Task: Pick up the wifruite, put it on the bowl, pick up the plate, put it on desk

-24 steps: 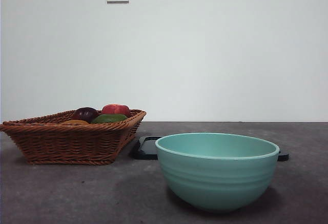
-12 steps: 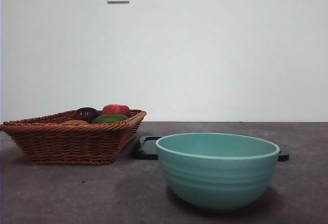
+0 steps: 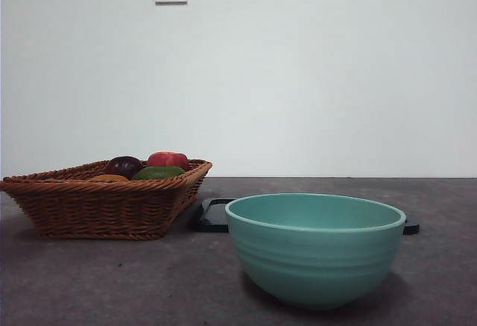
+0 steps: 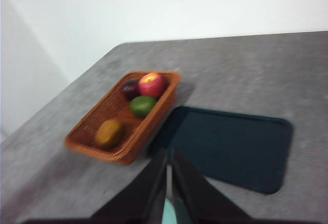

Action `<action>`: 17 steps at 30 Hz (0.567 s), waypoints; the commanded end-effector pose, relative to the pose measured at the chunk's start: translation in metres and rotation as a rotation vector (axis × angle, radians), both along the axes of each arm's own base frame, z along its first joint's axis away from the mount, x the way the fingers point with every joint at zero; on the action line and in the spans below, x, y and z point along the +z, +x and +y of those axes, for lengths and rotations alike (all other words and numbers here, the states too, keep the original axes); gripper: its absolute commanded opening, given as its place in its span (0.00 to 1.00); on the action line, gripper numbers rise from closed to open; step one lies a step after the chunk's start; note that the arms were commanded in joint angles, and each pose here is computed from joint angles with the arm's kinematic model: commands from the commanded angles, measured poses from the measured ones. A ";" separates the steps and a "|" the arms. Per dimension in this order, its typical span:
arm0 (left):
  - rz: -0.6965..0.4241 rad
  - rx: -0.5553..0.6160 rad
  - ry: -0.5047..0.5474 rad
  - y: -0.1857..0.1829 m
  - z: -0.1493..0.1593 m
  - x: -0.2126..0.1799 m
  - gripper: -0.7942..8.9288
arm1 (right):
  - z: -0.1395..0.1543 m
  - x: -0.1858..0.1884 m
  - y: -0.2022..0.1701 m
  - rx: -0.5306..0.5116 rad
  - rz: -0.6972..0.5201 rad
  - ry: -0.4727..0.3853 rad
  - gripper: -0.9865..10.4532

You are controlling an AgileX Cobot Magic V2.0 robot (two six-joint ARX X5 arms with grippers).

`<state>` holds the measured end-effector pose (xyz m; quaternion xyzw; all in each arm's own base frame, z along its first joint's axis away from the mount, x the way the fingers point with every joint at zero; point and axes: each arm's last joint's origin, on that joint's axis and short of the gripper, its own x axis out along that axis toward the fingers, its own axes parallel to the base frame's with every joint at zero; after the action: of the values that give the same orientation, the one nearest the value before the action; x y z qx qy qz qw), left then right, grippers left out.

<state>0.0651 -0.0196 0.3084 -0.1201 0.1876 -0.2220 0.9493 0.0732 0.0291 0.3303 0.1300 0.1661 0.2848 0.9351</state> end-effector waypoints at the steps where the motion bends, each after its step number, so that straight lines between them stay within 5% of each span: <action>1: -0.030 -0.079 0.012 -0.002 -0.004 0.007 0.10 | 0.002 0.009 0.003 0.034 -0.006 -0.042 0.09; 7: -0.021 -0.190 0.012 -0.002 -0.012 0.007 0.10 | 0.005 0.010 0.010 0.102 0.083 -0.050 0.09; 17: 0.028 -0.214 0.015 0.008 -0.017 0.009 0.10 | 0.005 0.001 0.006 0.170 0.144 -0.110 0.10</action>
<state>0.0722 -0.0359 0.3092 -0.1000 0.2257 -0.3085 0.9186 0.0802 0.0341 0.3252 0.0953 0.2722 0.3333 0.8976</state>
